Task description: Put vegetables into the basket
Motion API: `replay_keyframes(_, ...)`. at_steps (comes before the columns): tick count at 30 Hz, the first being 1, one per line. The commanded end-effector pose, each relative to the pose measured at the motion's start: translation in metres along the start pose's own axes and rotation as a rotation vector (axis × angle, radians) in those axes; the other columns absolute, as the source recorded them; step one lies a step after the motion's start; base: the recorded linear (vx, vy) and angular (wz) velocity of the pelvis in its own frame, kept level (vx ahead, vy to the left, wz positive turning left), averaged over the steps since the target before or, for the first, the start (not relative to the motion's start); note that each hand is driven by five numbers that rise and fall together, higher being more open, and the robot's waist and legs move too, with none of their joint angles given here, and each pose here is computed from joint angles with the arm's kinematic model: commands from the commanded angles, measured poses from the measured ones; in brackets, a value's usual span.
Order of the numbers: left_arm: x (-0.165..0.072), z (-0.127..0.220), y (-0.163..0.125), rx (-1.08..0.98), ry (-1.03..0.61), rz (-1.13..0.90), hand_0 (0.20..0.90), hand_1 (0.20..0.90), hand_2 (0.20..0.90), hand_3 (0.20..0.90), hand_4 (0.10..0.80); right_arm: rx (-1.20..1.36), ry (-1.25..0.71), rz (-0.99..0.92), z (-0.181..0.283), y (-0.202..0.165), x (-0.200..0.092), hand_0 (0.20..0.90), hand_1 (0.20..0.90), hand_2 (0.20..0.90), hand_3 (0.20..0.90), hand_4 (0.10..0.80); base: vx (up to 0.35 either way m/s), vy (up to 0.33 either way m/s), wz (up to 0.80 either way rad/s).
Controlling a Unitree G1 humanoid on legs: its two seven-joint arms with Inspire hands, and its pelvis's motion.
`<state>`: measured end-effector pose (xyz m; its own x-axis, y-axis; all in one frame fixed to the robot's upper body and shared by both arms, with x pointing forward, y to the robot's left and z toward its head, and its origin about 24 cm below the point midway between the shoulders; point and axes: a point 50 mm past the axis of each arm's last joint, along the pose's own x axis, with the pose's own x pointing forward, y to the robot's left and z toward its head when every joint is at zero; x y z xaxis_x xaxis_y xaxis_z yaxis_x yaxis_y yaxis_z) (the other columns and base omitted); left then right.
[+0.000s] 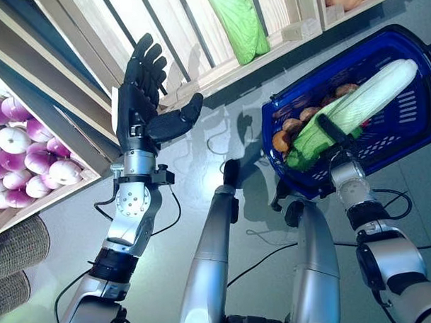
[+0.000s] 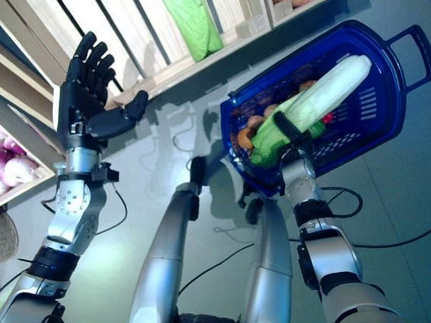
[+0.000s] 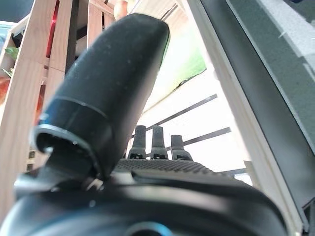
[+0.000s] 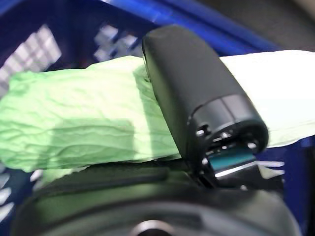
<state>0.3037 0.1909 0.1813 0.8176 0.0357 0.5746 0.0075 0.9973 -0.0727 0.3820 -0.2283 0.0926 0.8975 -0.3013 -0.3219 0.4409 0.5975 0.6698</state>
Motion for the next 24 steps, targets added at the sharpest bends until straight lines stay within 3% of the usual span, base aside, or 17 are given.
replay_keyframes(1, 0.014, 0.053, -0.017, -0.051, -0.296, -0.055, 0.9, 0.9, 0.9, 0.9, 0.8, 0.028, -0.036, -0.005, 0.03, 0.007, 0.001, 0.3, 0.3, 0.3, 0.3, 0.4, -0.008, -0.055, 0.05)
replay_keyframes(5, 0.015, 0.057, -0.017, -0.035, -0.302, -0.075, 0.9, 0.9, 0.9, 0.9, 0.8, 0.073, 0.049, -0.031, 0.024, 0.001, 0.003, 0.3, 0.3, 0.3, 0.3, 0.4, -0.005, -0.038, 0.02)
replay_keyframes(7, 0.016, 0.057, -0.017, -0.03, -0.302, -0.076, 0.9, 0.9, 0.9, 0.9, 0.8, 0.089, 0.071, -0.029, 0.023, -0.001, 0.004, 0.749, 0.749, 0.749, 0.749, 0.7, -0.001, -0.015, 0.0)
replay_keyframes(8, 0.016, 0.057, -0.016, -0.028, -0.302, -0.074, 0.9, 0.9, 0.9, 0.9, 0.8, 0.091, 0.071, -0.032, 0.023, -0.001, 0.004, 0.9, 0.9, 0.9, 0.9, 0.8, 0.0, 0.0, 0.0)
replay_keyframes(17, 0.018, 0.062, -0.02, 0.117, -0.342, -0.13, 0.9, 0.9, 0.9, 0.9, 0.8, 0.115, 0.038, -0.104, 0.027, -0.001, 0.004, 0.9, 0.9, 0.9, 0.9, 0.8, 0.0, -0.004, 0.0)
replay_keyframes(22, 0.033, 0.078, -0.004, 0.615, -0.445, -0.024, 0.9, 0.9, 0.9, 0.9, 0.8, 0.163, -0.019, -0.101, 0.033, -0.004, 0.003, 0.9, 0.9, 0.9, 0.9, 0.8, 0.002, -0.02, -0.03)
replay_keyframes(24, 0.036, 0.085, 0.001, 0.725, -0.486, -0.013, 0.9, 0.9, 0.9, 0.9, 0.8, 0.16, -0.025, -0.091, 0.032, -0.007, 0.002, 0.9, 0.9, 0.9, 0.9, 0.8, 0.014, -0.01, -0.04)
